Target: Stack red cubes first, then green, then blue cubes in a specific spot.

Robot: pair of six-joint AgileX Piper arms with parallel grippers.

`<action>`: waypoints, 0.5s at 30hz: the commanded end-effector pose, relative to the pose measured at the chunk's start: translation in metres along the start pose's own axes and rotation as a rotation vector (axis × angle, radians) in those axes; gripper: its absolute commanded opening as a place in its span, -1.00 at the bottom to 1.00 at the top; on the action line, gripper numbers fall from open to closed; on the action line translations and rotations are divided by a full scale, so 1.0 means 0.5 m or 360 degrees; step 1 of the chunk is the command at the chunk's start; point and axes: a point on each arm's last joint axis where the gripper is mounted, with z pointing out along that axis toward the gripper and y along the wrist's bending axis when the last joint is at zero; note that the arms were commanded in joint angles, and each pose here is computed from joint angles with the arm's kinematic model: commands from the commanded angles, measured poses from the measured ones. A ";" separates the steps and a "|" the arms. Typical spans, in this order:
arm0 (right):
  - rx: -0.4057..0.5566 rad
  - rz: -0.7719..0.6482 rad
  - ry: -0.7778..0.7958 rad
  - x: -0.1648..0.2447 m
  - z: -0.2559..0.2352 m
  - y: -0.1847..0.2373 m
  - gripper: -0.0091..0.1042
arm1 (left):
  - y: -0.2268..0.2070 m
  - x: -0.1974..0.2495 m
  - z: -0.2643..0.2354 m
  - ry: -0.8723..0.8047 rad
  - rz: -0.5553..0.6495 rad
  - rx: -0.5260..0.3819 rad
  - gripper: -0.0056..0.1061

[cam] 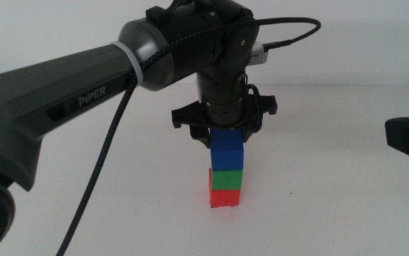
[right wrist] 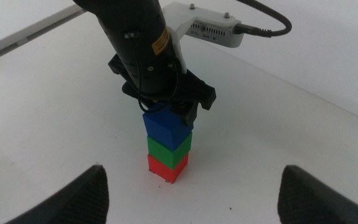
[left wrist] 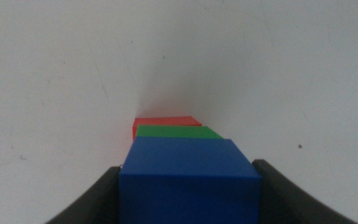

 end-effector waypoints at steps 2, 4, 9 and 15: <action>0.0013 -0.0011 -0.0020 -0.001 -0.003 -0.002 0.64 | 0.000 -0.002 -0.009 -0.0020 0.0029 0.0013 -0.12; 0.0013 -0.0011 -0.0020 -0.001 -0.003 -0.002 0.64 | 0.000 -0.002 -0.009 -0.0020 0.0036 0.0013 -0.03; 0.0013 -0.0011 -0.0020 -0.001 -0.003 -0.002 0.64 | 0.001 -0.004 -0.009 -0.0032 0.0060 0.0002 0.24; 0.0013 -0.0011 -0.0020 -0.001 -0.003 -0.002 0.64 | 0.001 -0.004 -0.009 -0.0034 0.0141 0.0000 0.42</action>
